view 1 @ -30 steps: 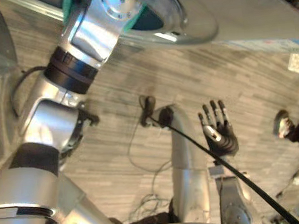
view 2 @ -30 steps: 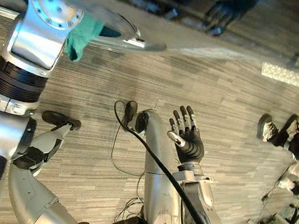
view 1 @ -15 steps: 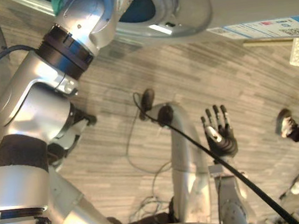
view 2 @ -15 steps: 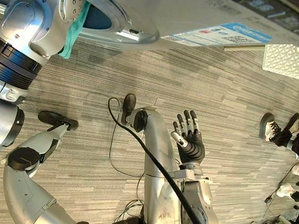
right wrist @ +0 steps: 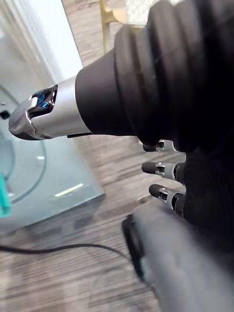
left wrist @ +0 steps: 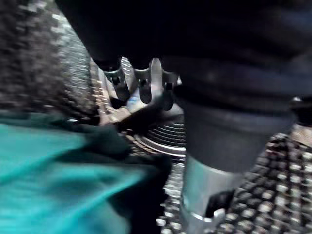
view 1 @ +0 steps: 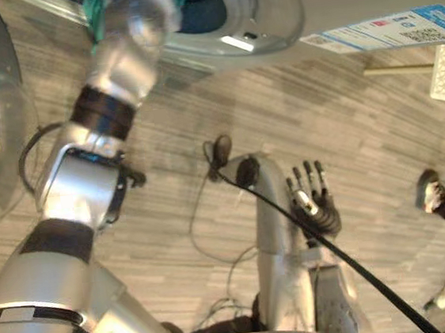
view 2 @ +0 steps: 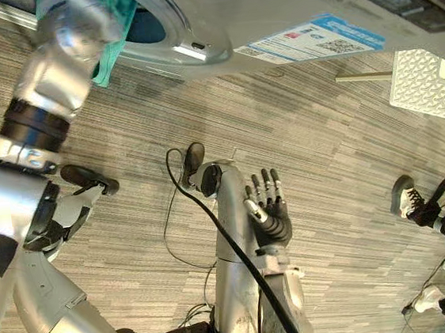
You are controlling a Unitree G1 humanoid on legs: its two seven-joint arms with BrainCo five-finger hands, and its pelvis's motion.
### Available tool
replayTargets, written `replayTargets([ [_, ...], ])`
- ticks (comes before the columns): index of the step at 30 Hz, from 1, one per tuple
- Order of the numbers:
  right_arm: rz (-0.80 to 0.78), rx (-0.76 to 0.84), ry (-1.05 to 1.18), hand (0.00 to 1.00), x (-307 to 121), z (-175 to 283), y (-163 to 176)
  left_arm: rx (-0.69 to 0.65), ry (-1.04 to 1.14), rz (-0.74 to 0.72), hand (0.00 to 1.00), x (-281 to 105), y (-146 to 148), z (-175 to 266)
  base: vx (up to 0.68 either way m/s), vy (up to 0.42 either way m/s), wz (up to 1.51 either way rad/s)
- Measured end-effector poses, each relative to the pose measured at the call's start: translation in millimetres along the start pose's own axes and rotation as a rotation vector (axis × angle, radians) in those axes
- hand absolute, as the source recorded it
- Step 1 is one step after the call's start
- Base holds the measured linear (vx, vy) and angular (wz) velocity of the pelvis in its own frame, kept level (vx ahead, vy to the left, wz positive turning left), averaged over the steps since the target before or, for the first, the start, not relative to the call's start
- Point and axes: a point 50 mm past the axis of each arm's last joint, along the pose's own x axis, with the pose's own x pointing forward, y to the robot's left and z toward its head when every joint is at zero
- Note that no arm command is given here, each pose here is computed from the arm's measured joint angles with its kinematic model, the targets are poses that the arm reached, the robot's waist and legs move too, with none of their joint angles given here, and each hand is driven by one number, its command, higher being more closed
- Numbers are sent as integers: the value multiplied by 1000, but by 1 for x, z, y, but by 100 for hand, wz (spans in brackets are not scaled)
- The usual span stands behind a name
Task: Pick up the laundry basket with both hands and put the clothes into the washing machine.
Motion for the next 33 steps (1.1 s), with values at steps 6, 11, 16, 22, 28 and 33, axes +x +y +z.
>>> replayTargets([
  [6, 9, -15, 37, 0, -7, -2, -3, -100, 81, -1, 0, -9, -3, -22, -31, -63, 3],
  [11, 28, -10, 48, 0, -8, -4, 0, -178, -37, 70, 0, -13, -3, 8, -31, -34, 22],
  [16, 50, -4, 62, 0, -9, -9, 5, -224, -82, 165, 0, -36, -4, 10, -26, -62, 14],
  [22, 5, -96, 65, 0, -10, -9, -7, -328, 155, 98, 0, -116, -45, -51, -3, -80, 18],
  [28, -156, -291, 164, 0, -20, -14, -51, -428, 643, -207, 0, -287, -105, -110, -19, -142, 9],
  [33, -222, -350, 364, 0, -37, -41, -74, -627, 891, -348, 0, -380, -125, -94, -19, -142, 14],
])
